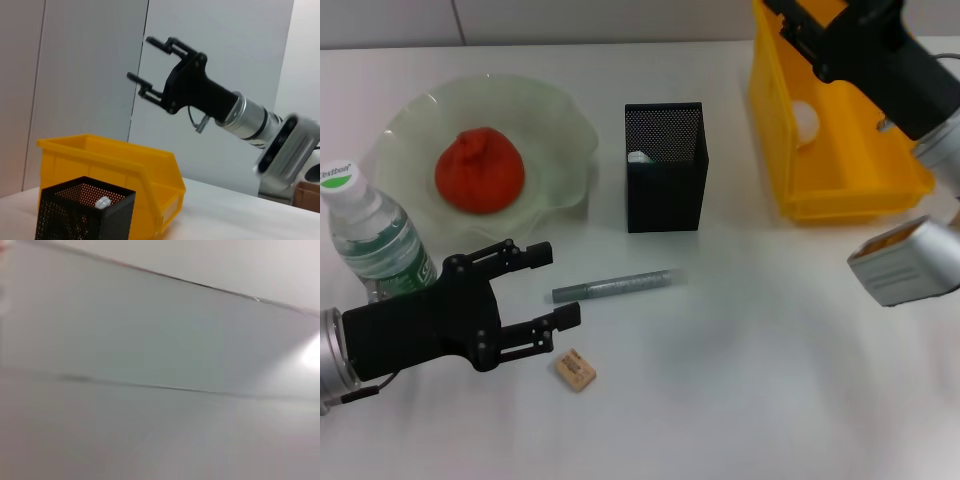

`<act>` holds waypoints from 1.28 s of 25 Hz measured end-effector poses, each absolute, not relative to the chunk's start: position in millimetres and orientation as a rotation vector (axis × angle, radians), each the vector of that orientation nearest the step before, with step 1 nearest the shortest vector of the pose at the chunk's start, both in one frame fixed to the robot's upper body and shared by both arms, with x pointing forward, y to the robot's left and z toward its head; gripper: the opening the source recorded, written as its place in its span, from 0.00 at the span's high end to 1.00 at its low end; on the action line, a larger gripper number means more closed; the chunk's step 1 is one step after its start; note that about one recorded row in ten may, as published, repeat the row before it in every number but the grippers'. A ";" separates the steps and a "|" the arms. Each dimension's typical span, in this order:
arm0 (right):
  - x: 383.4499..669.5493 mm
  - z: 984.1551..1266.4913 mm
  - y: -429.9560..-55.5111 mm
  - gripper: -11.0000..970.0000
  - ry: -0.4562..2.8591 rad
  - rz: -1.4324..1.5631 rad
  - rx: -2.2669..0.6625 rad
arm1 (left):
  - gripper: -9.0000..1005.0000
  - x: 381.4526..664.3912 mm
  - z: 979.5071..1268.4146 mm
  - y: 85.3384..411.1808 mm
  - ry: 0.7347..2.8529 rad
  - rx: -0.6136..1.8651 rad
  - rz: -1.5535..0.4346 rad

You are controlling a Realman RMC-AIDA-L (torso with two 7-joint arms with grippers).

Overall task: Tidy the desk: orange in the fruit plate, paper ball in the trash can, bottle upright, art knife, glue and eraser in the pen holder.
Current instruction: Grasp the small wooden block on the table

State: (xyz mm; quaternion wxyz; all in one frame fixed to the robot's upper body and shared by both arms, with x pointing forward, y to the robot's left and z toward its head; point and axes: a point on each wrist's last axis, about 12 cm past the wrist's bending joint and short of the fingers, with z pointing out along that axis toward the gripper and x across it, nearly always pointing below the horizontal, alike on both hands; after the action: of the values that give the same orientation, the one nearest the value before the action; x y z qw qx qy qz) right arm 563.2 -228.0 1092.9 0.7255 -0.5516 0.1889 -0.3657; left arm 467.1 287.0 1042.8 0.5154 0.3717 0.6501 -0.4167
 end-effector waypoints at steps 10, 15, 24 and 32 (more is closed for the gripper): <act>561.0 1097.3 -231.8 0.34 0.838 -0.060 -0.849 | 0.22 466.9 1043.2 286.2 1.557 0.894 -1.008; 564.8 1100.7 -232.8 0.33 1.015 0.348 -0.640 | 0.22 468.3 1045.1 283.2 1.539 0.906 -1.022; 554.3 1090.4 -223.6 0.31 1.250 0.907 -0.476 | 0.22 471.8 1047.9 280.6 1.522 0.919 -1.029; 519.0 1072.1 -223.1 0.29 1.326 1.077 -0.675 | 0.22 476.1 1050.4 280.6 1.518 0.932 -1.023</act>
State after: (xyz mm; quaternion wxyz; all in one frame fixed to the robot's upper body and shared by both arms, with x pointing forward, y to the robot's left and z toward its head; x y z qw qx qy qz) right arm 519.0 -223.1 1072.1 0.6070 -0.2921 0.5738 0.4658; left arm 476.1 280.6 1050.4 0.5174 0.3882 0.6324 -0.4263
